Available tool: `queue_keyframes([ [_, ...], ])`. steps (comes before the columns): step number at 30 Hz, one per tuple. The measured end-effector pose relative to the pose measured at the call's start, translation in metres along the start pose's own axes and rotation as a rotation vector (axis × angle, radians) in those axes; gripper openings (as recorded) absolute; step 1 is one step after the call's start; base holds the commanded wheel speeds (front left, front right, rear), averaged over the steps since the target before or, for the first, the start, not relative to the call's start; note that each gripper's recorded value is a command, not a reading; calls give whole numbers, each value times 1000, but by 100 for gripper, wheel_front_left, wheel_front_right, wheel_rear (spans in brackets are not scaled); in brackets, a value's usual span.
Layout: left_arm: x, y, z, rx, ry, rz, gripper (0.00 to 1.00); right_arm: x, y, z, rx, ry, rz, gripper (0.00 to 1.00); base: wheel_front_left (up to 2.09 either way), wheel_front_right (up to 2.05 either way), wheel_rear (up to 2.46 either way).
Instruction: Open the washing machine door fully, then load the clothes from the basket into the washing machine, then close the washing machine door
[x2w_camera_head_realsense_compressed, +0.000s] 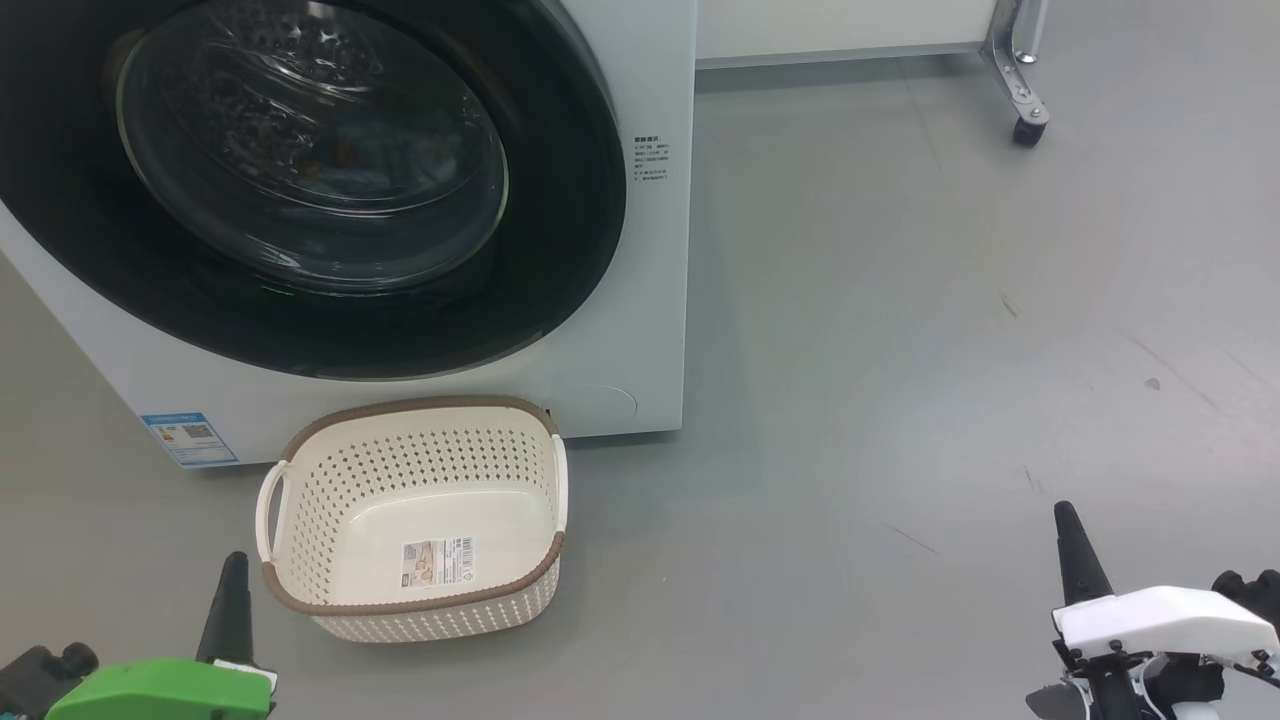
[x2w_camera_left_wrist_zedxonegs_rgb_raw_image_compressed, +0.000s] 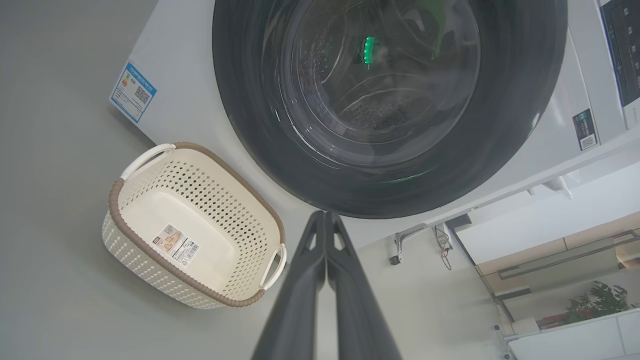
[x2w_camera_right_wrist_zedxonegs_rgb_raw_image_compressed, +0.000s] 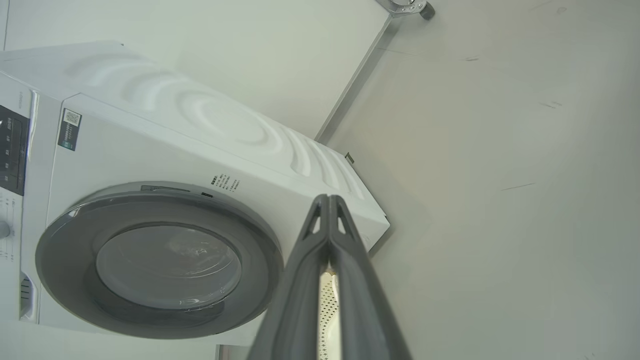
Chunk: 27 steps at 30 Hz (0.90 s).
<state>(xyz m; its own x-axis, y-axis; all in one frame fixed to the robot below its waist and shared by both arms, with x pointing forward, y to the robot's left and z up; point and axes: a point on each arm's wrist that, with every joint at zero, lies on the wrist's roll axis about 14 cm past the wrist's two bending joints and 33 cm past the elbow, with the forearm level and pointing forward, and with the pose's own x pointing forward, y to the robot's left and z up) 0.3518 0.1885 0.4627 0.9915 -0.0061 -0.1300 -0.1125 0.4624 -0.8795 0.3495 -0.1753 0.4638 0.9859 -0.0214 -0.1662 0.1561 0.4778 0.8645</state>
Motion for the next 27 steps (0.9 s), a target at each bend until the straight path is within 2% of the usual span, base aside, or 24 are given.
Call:
queue_keyframes([
  [27, 14, -9, 4, -339, 9, -18, 0, 14, 2, 20, 368, -6, 37, 0, 0, 0, 0],
])
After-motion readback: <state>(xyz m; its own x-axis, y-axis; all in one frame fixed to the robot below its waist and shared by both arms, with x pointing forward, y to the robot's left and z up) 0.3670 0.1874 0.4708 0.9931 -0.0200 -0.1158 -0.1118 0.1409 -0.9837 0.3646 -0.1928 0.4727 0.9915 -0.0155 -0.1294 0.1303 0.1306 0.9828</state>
